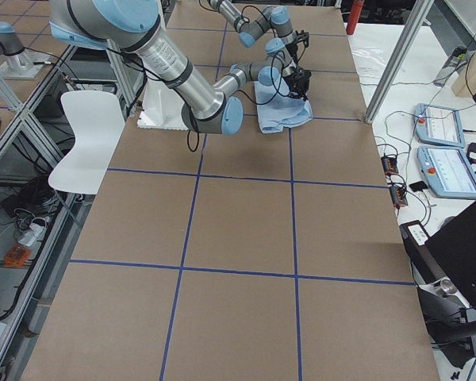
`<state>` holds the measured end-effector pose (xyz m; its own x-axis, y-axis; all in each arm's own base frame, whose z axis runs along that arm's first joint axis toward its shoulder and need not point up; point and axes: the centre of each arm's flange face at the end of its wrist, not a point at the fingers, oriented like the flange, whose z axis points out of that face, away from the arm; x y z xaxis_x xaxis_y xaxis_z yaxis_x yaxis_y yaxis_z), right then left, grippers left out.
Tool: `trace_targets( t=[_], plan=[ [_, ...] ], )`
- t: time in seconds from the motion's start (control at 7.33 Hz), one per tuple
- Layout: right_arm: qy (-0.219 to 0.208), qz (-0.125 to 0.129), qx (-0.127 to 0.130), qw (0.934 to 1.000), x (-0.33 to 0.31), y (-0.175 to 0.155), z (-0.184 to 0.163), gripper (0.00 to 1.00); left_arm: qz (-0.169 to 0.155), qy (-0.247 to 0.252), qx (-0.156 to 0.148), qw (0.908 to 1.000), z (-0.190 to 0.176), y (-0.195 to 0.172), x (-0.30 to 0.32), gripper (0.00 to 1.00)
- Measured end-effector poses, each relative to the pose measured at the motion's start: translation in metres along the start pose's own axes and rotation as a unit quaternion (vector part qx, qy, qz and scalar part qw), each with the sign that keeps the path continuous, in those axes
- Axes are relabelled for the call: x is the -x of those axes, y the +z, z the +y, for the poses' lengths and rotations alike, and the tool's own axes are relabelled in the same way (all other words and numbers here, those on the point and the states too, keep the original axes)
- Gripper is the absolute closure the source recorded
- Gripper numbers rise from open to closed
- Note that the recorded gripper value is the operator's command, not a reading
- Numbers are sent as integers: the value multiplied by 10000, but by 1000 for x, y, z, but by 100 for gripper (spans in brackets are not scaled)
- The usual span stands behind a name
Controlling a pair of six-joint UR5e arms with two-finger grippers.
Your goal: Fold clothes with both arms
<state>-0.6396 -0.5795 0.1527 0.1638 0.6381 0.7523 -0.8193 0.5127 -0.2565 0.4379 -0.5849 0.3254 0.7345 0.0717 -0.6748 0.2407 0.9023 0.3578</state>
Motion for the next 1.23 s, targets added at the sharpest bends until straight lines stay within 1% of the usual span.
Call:
trace_targets(
  t=[0.14,0.27,0.41,0.55,0.68,0.82,1.09,1.23],
  plan=[
    [-339,6,-6,9994,0,1,-1,0,60,125,-62,9999,-1,6,4,0],
    [-730,-23,13,9973,4,-2,-1,0,183,353,-169,9991,-4,6,7,0],
    [-966,-38,69,9953,11,-8,-5,0,263,515,-244,9980,-7,4,10,0],
    [-1108,-8,175,9937,18,-15,-9,0,303,583,-274,9975,-8,3,12,0],
    [-1255,70,299,9916,18,-26,-14,0,320,611,-283,9972,-9,2,13,0],
    [-1469,162,422,9881,2,-35,-23,0,328,623,-285,9971,-8,2,13,0],
    [-1814,251,555,9815,-67,-47,-51,0,341,629,-292,9970,-8,1,13,0],
    [-1924,315,596,9790,-101,-49,-53,0,354,629,-300,9969,-8,-1,12,0]
  ],
)
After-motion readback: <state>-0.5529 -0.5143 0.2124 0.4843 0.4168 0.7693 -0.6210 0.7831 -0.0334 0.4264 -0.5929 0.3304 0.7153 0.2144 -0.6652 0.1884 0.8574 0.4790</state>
